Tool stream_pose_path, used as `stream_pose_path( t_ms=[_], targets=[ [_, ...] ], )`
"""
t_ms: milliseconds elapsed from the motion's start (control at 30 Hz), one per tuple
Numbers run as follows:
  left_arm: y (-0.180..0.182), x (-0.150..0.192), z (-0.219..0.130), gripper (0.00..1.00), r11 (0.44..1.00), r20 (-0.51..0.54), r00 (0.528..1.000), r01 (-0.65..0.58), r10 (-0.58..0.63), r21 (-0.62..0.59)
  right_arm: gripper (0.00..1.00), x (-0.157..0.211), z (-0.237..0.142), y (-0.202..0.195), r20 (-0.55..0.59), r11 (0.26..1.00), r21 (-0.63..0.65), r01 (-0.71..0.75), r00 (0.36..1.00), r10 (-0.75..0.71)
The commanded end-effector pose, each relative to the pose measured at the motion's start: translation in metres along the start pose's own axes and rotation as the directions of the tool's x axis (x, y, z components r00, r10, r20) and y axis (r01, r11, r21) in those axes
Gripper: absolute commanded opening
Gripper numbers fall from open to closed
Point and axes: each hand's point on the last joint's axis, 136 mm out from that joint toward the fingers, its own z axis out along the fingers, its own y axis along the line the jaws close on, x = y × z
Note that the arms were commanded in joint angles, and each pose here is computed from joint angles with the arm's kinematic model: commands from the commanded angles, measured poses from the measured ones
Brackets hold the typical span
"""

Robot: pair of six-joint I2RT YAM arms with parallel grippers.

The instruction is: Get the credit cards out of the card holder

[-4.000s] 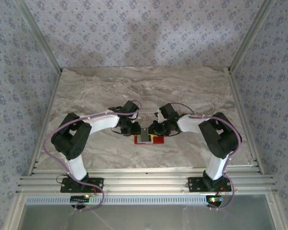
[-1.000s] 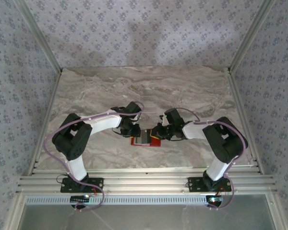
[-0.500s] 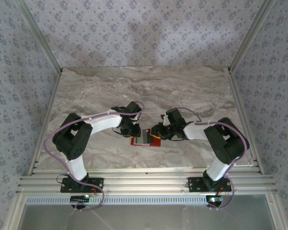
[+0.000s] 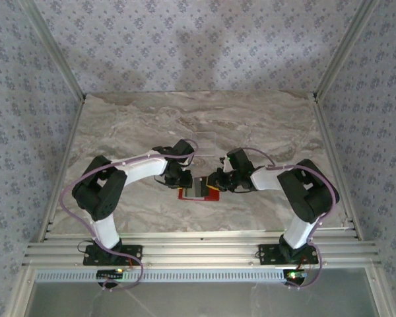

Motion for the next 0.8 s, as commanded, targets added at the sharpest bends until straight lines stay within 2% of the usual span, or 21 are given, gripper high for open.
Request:
stream_pose_path(
  t_ms=[0, 333, 767],
  targets=[
    [0.035, 0.023, 0.021, 0.28, 0.989, -0.081, 0.997, -0.008, -0.004, -0.146, 0.11, 0.004, -0.002, -0.006, -0.008, 0.998, 0.060, 0.007, 1.000, -0.006],
    [0.035, 0.023, 0.014, 0.29, 0.990, -0.066, 0.998, -0.010, 0.001, -0.140, 0.02, -0.001, -0.025, -0.008, 0.049, 0.991, 0.123, 0.046, 0.997, -0.052],
    [0.021, 0.028, -0.002, 0.29, 0.998, -0.029, 1.000, 0.010, -0.012, -0.064, 0.00, -0.008, -0.047, 0.008, 0.080, 0.985, 0.120, 0.121, 0.988, -0.131]
  ],
)
